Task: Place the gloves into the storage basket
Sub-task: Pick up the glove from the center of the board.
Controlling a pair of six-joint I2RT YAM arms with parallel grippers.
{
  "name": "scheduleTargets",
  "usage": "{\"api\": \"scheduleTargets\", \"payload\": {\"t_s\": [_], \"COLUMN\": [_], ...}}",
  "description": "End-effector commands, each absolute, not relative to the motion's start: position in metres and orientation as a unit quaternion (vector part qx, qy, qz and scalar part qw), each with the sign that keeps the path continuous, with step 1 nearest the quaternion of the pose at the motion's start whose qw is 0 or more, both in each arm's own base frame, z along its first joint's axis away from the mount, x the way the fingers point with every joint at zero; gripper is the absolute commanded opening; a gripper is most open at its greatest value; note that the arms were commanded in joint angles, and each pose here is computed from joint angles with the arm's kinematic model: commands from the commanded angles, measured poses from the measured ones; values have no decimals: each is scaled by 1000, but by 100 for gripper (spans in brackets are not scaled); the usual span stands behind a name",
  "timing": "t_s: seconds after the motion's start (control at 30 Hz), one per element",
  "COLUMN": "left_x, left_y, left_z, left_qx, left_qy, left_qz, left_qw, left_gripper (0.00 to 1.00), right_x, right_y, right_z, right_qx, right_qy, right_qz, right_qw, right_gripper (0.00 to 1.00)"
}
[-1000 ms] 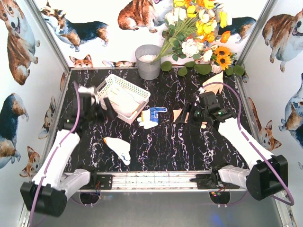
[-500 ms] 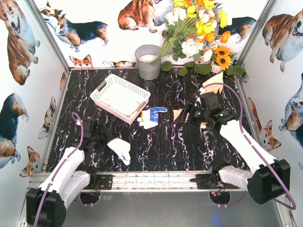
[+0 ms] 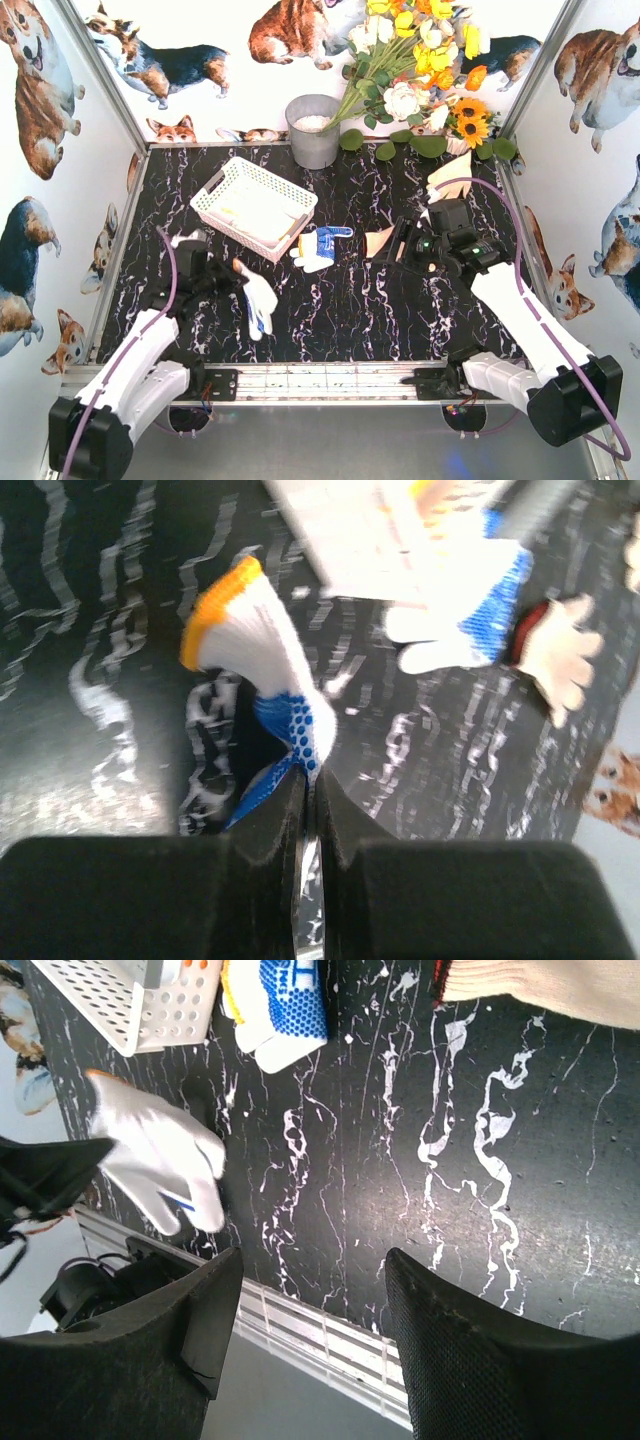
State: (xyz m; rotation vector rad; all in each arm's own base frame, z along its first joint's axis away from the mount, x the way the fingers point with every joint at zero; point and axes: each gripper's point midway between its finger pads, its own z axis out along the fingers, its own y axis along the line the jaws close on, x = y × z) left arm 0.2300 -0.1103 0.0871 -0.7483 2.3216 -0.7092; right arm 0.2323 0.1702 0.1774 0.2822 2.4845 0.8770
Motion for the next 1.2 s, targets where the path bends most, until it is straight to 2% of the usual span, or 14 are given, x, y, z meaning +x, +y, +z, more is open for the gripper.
{"api": "scheduleTargets", "payload": {"t_s": [0.0,0.13,0.2,0.3,0.43,0.53,0.7,0.83,1.17], "left_x": [233,226,226,225,206,189,166,151,120], "left_y": [-141,-172,-192,-221,-252,-272,-294,-301,-308], "left_z": [144,181,205,237,261,282,310,324,326], "left_qx": [-155,-44,11,96,218,283,342,369,409], "left_qy": [874,871,855,831,810,783,745,723,707], "left_qz": [-311,-339,-368,-401,-421,-447,-489,-517,-538], "left_qw": [338,353,365,374,345,325,298,273,209], "left_gripper": [0,0,0,0,0,0,0,0,0], "right_x": [238,241,245,244,226,215,203,188,162], "right_y": [175,187,193,208,229,237,249,253,271], "right_z": [201,212,219,236,270,284,292,312,324], "right_qx": [72,40,15,-40,-125,-171,-209,-255,-351], "right_qy": [902,889,877,848,789,754,712,680,634], "right_qz": [329,364,380,426,509,543,597,611,631], "right_qw": [269,276,294,313,321,327,303,317,277], "right_gripper": [62,65,69,71,73,80,85,87,88]}}
